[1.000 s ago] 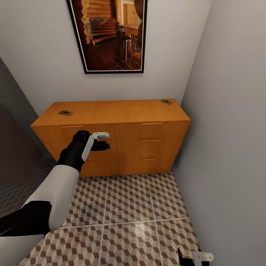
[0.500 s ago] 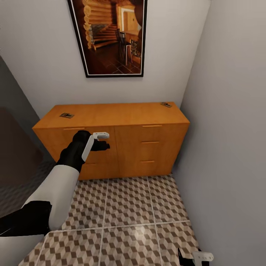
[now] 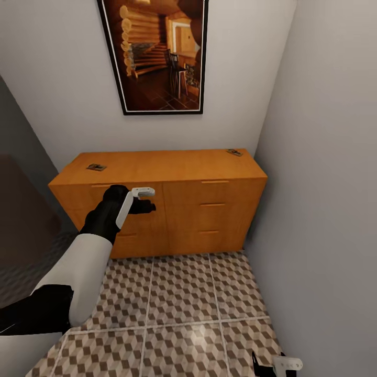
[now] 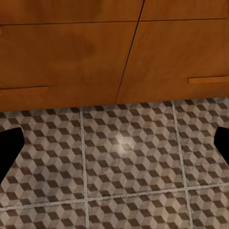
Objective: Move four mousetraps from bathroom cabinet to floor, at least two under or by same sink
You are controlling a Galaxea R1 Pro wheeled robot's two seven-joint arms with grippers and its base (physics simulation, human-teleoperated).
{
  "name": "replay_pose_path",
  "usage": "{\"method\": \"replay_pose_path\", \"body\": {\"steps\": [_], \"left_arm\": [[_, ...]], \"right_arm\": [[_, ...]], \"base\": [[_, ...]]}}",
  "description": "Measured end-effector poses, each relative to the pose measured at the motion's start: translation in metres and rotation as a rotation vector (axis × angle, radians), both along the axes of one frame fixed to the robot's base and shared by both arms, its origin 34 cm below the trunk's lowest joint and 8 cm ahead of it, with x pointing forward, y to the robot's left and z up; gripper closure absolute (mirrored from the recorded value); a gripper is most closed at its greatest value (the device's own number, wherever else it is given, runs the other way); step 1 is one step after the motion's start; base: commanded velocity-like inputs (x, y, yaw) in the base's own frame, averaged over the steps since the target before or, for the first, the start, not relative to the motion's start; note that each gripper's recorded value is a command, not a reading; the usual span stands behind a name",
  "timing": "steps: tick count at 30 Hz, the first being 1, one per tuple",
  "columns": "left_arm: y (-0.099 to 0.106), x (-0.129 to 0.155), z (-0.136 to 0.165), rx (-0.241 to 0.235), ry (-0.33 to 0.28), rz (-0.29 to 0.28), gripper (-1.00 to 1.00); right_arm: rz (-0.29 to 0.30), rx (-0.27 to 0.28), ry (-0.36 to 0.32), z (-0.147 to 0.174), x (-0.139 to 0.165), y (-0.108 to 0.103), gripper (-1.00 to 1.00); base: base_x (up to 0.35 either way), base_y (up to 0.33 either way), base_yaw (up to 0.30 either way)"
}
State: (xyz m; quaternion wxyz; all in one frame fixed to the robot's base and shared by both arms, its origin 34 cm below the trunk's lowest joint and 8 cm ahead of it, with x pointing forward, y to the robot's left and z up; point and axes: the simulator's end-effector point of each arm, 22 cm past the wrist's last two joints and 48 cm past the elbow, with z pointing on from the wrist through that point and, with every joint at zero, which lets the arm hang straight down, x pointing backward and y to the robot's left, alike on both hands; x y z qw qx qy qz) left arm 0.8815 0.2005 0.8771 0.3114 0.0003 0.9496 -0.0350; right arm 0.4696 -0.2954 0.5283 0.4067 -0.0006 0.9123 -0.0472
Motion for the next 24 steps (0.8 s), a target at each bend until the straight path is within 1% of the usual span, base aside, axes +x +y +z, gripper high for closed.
{"method": "replay_pose_path", "body": {"steps": [24], "left_arm": [[-0.003, -0.002, 0.027, 0.011, -0.037, -0.01, -1.0]], "right_arm": [[0.0, 0.0, -0.037, 0.012, 0.012, 0.0, -1.0]], "base": [[0.0, 0.0, 0.0]]}}
